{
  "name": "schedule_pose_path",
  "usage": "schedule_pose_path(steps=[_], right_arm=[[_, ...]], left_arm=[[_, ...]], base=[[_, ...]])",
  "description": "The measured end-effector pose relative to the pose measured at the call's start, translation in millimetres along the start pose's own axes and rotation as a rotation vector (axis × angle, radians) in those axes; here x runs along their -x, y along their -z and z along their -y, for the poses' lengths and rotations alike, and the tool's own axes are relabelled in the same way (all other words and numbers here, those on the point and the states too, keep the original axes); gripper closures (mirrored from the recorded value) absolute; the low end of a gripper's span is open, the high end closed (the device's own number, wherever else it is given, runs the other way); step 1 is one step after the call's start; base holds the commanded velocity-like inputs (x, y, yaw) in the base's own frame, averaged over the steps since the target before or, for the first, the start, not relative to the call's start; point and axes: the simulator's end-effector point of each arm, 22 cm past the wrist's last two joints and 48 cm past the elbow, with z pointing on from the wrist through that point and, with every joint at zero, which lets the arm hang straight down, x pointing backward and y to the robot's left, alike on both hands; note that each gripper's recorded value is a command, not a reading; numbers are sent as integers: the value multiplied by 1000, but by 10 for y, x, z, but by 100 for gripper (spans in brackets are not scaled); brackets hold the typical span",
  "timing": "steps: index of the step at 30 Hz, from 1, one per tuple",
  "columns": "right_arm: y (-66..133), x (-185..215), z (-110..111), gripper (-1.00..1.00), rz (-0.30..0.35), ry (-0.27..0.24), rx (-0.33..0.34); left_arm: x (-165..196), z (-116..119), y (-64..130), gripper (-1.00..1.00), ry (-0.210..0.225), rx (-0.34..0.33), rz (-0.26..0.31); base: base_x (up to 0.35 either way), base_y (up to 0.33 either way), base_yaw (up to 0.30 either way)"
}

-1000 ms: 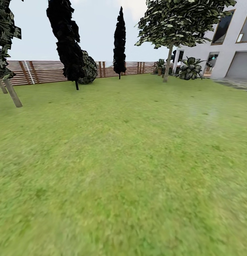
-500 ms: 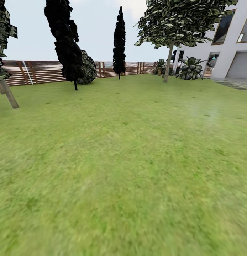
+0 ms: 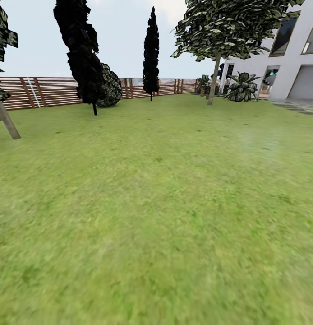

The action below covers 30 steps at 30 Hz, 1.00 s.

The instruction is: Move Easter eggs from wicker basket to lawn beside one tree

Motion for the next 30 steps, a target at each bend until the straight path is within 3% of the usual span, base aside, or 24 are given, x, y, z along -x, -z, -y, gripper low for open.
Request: schedule_pose_path(steps=[30], right_arm=[[1,-5,-2,-100,0,0,0]], left_arm=[[34,1,0,-100,-1,0,15]], base=[[332,0,0]])
